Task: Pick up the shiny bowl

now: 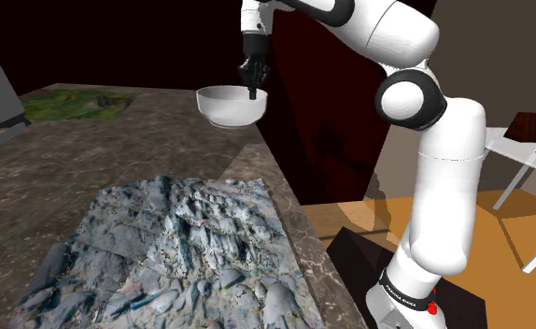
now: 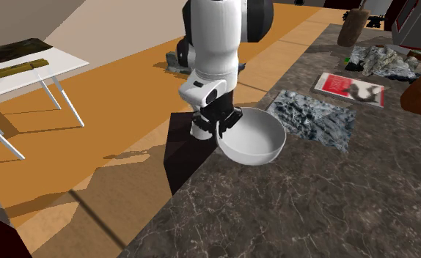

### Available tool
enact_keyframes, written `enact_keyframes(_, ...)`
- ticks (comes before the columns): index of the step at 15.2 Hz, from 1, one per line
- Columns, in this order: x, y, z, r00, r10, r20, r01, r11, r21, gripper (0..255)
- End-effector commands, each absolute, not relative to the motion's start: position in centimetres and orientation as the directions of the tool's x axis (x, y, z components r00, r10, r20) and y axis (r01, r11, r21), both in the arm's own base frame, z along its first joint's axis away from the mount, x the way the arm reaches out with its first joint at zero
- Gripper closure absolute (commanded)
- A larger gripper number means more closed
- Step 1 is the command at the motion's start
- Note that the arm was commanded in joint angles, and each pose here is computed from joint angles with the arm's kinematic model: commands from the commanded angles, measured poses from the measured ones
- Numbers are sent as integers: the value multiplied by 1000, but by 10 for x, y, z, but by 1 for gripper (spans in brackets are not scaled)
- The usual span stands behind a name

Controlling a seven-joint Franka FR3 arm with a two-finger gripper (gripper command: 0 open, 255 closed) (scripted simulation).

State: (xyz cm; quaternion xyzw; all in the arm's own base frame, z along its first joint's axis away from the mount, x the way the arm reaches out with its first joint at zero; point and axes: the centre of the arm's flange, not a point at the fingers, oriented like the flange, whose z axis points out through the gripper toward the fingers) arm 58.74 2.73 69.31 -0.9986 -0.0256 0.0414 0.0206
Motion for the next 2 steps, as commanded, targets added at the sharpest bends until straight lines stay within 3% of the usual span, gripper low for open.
enact_keyframes(1, 586, 26, 698, 995, 53, -81, 49, -998, -43, 255)
enact_keyframes(2, 586, 26, 698, 995, 53, -81, 49, -998, -43, 255)
